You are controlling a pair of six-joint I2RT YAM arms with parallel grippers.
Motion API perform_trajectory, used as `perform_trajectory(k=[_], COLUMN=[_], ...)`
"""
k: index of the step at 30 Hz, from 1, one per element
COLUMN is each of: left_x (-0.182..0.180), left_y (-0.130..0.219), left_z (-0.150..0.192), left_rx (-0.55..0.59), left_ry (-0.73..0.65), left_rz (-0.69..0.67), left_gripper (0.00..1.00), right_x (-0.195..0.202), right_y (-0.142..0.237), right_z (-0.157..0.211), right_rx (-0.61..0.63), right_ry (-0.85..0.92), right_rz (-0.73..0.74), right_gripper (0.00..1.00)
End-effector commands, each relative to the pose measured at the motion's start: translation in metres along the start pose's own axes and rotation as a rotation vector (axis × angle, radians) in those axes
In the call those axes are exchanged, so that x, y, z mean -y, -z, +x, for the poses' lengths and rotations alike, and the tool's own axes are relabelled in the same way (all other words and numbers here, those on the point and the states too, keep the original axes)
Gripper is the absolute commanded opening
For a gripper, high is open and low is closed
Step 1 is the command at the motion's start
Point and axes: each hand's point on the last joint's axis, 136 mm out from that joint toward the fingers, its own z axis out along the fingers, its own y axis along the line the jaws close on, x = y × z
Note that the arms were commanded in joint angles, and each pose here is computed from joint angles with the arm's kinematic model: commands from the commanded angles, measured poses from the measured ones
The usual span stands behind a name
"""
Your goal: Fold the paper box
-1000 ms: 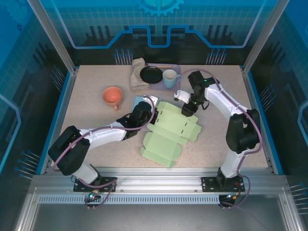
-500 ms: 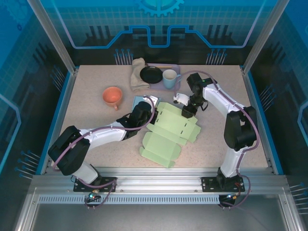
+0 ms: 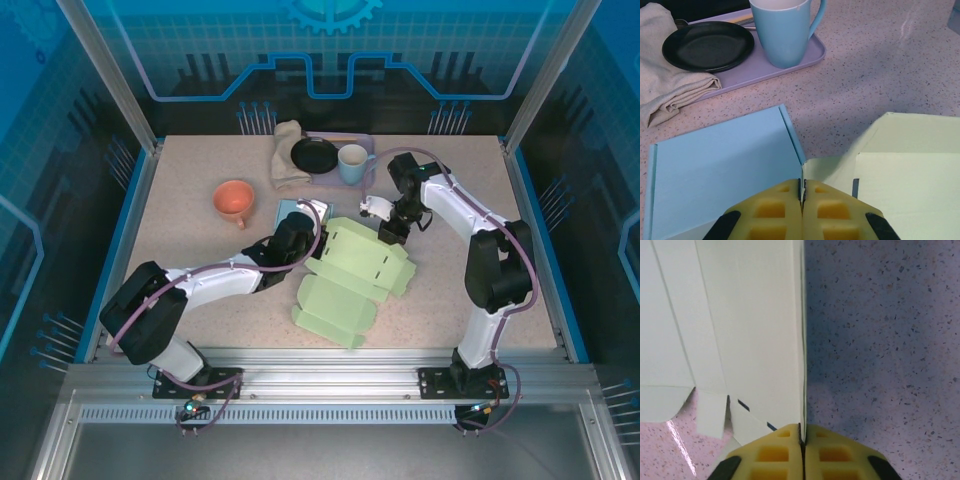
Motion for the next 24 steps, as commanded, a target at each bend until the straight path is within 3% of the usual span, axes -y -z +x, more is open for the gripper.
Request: perform_trajectory(k=[1, 4, 5, 7, 8, 13, 17, 24], left_x=[-0.007, -0.017, -0.023, -0.036, -0.042, -0.046, -0.018, 0.007], left_y=[0.009, 0.015, 0.020, 0.032, 0.039, 0.073, 0.090, 0.086], left_z=[-0.016, -0.014, -0.014, -0.010, -0.007, -0.005, -0.023, -0.054], left_rx=[0.065, 0.060, 0.059, 0.036, 0.012, -0.089, -0.098, -0.114], left_ry=[0.065, 0.137, 0.178, 0.272, 0.324, 0.544, 0.655, 0.763], left_rz=[-0.011, -0.037, -0.047, -0.090, -0.107, -0.086, 0.102, 0.217], left_gripper=[0.00, 0.01, 0.06, 0.26, 0.27, 0.26, 0.26, 0.25], right_x=[-0.005, -0.002, -0.002, -0.003, -0.004, -0.018, -0.023, -0.024], right_y=[0.001, 0.011, 0.015, 0.022, 0.025, 0.037, 0.045, 0.042], right_z=[0.002, -0.001, -0.002, -0.005, -0.008, -0.019, -0.023, -0.026], right_rx=[-0.011, -0.014, -0.026, -0.051, -0.062, -0.072, -0.051, -0.044], right_ry=[0.013, 0.043, 0.059, 0.096, 0.115, 0.187, 0.194, 0.207], right_rz=[-0.001, 0.080, 0.112, 0.176, 0.212, 0.275, 0.285, 0.292], right_gripper=[0.00, 0.00, 0.00, 0.00, 0.00, 0.00, 0.00, 0.00])
